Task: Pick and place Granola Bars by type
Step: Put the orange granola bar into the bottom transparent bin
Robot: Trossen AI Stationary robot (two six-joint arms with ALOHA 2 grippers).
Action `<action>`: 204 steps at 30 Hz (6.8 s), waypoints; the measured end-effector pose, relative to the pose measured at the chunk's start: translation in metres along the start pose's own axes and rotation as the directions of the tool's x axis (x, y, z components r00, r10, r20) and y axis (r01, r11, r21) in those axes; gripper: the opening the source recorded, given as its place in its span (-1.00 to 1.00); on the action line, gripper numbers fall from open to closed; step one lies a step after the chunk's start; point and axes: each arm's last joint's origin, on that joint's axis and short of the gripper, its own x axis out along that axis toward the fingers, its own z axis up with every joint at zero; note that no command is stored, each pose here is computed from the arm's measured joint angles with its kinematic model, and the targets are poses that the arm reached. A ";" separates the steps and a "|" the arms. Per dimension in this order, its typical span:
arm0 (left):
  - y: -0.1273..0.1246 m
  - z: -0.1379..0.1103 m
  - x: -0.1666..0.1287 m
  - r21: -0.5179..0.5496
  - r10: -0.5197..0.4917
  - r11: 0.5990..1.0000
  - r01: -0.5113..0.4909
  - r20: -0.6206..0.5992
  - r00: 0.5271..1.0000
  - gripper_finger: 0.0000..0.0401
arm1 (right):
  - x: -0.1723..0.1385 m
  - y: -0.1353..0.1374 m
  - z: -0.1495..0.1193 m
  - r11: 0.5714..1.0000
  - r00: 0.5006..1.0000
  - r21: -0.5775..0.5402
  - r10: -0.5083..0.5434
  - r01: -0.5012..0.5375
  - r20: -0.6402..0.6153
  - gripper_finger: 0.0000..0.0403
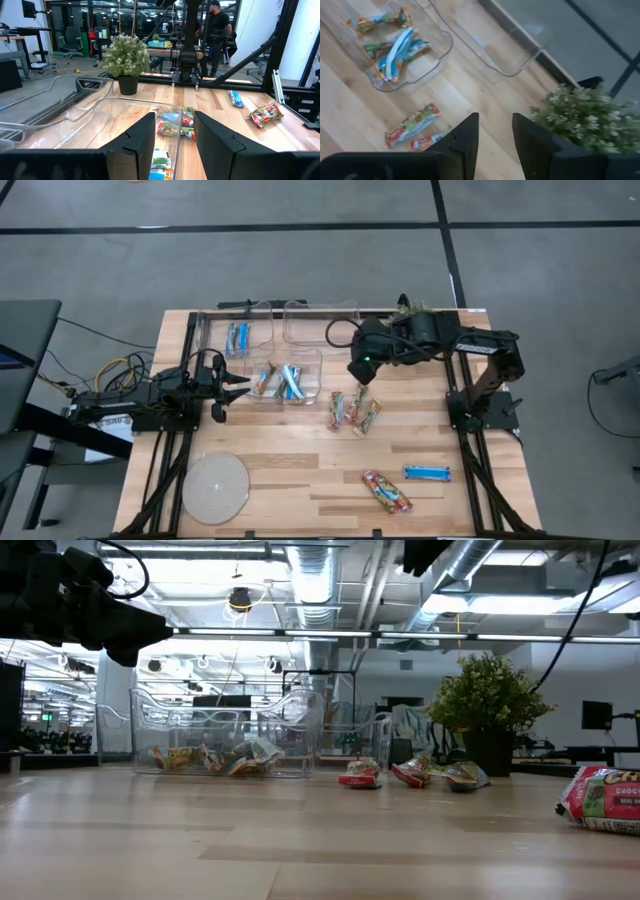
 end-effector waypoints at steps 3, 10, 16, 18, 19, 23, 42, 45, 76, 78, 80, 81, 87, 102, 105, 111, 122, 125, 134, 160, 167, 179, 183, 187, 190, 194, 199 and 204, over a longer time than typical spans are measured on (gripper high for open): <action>0.000 0.000 0.000 0.000 0.000 1.000 0.000 0.000 1.000 -0.36 | -0.007 0.000 -0.003 0.998 1.000 -0.057 0.014 -0.013 0.016 -0.44; 0.000 0.000 0.000 0.000 0.002 1.000 -0.002 0.000 1.000 -0.36 | -0.020 0.011 -0.016 0.895 0.991 -0.425 0.134 -0.134 -0.031 -0.44; 0.000 0.000 0.000 0.000 0.002 1.000 -0.002 0.000 1.000 -0.36 | -0.028 0.024 -0.027 0.653 0.947 -0.693 0.285 -0.305 -0.148 -0.44; 0.000 0.000 0.000 0.000 0.001 1.000 -0.001 0.000 1.000 -0.36 | -0.030 0.027 -0.030 0.575 0.938 -0.753 0.304 -0.320 -0.166 -0.44; 0.000 0.000 0.000 0.000 0.001 1.000 -0.001 0.000 1.000 -0.36 | -0.029 0.028 -0.033 0.536 0.937 -0.782 0.302 -0.318 -0.174 -0.44; 0.000 0.000 0.000 0.000 0.002 1.000 -0.002 0.000 1.000 -0.36 | -0.027 0.026 -0.048 0.363 0.939 -0.883 0.278 -0.298 -0.202 -0.44; 0.000 0.000 0.000 0.000 0.001 1.000 -0.001 0.000 1.000 -0.36 | 0.023 0.031 -0.106 0.010 0.935 -0.961 0.231 -0.278 -0.268 -0.44; 0.000 0.000 0.000 0.000 0.000 1.000 0.000 0.000 1.000 -0.36 | 0.041 0.034 -0.114 0.014 0.935 -0.959 0.226 -0.283 -0.273 -0.44; 0.000 0.000 0.000 0.000 0.000 1.000 0.000 0.000 1.000 -0.36 | 0.161 0.053 -0.181 0.091 0.910 -0.968 0.370 -0.235 -0.186 -0.22; 0.000 0.000 0.000 0.000 0.000 1.000 0.000 0.001 1.000 -0.36 | 0.162 0.053 -0.181 0.098 0.914 -0.970 0.368 -0.221 -0.171 -0.11; 0.000 0.000 0.000 0.000 0.000 1.000 0.000 0.000 1.000 -0.36 | 0.164 0.053 -0.182 0.108 0.921 -0.973 0.357 -0.205 -0.155 -0.01; 0.000 0.000 0.000 0.000 0.001 1.000 -0.001 0.001 1.000 -0.36 | 0.165 0.052 -0.182 0.111 0.923 -0.973 0.353 -0.204 -0.153 0.04; 0.000 0.000 0.000 0.000 0.000 1.000 0.000 0.000 1.000 -0.36 | 0.172 0.049 -0.190 0.043 0.919 -0.978 0.354 -0.202 -0.174 0.16; 0.000 0.000 0.000 0.000 -0.001 1.000 0.001 0.000 1.000 -0.36 | 0.207 0.066 -0.183 0.064 0.930 -0.973 0.315 -0.221 -0.191 -0.06; 0.000 0.000 0.000 0.000 -0.001 1.000 0.001 0.000 1.000 -0.36 | 0.208 0.067 -0.182 0.066 0.926 -0.972 0.326 -0.224 -0.191 -0.14; 0.000 0.000 0.000 0.000 -0.001 1.000 0.001 0.000 1.000 -0.36 | 0.209 0.067 -0.182 0.066 0.909 -0.963 0.353 -0.260 -0.222 -0.38; 0.000 0.000 0.000 0.000 0.000 1.000 0.000 0.000 1.000 -0.36 | 0.208 0.066 -0.183 0.182 0.907 -0.933 0.350 -0.311 -0.233 -0.71; 0.000 0.000 0.000 0.000 0.000 1.000 0.000 0.000 1.000 -0.36 | 0.206 0.065 -0.182 0.231 0.906 -0.919 0.359 -0.319 -0.224 -0.73; 0.000 0.000 0.000 0.000 0.002 1.000 -0.002 0.000 1.000 -0.36 | 0.192 0.064 -0.176 0.372 0.853 -0.826 0.471 -0.424 -0.225 -0.73; 0.000 0.000 0.000 0.000 0.001 1.000 -0.001 0.000 1.000 -0.36 | 0.122 0.059 -0.104 0.603 0.455 -0.652 0.791 -0.460 0.410 -0.73; 0.000 0.000 0.000 0.000 0.001 1.000 -0.001 0.000 1.000 -0.36 | 0.104 0.052 -0.092 0.625 0.340 -0.639 0.780 -0.449 0.525 -0.73; 0.000 0.000 0.000 0.000 0.001 1.000 -0.001 0.000 1.000 -0.36 | 0.094 0.047 -0.086 0.651 0.319 -0.621 0.757 -0.436 0.570 -0.73; 0.000 0.000 0.000 0.000 0.001 1.000 -0.001 0.000 1.000 -0.36 | 0.094 0.046 -0.085 0.671 0.331 -0.611 0.740 -0.419 0.586 -0.73; 0.000 0.000 0.000 0.000 0.001 1.000 -0.001 0.000 1.000 -0.36 | 0.094 0.044 -0.082 0.714 0.341 -0.574 0.698 -0.401 0.630 -0.73; 0.000 0.000 0.000 0.000 0.001 1.000 -0.001 0.000 1.000 -0.36 | 0.095 0.042 -0.080 0.746 0.359 -0.543 0.664 -0.386 0.656 -0.73; 0.000 0.000 0.000 0.000 0.000 1.000 0.000 0.000 1.000 -0.36 | 0.097 0.039 -0.078 0.776 0.380 -0.477 0.622 -0.413 0.684 -0.73; 0.000 0.000 0.000 0.000 0.001 1.000 -0.001 0.000 1.000 -0.36 | 0.103 0.031 -0.072 0.769 0.408 -0.288 0.570 -0.571 0.713 -0.73; 0.000 0.000 0.000 0.000 0.001 1.000 -0.001 0.000 1.000 -0.36 | 0.106 0.022 -0.061 0.697 0.453 -0.064 0.530 -0.714 0.716 -0.73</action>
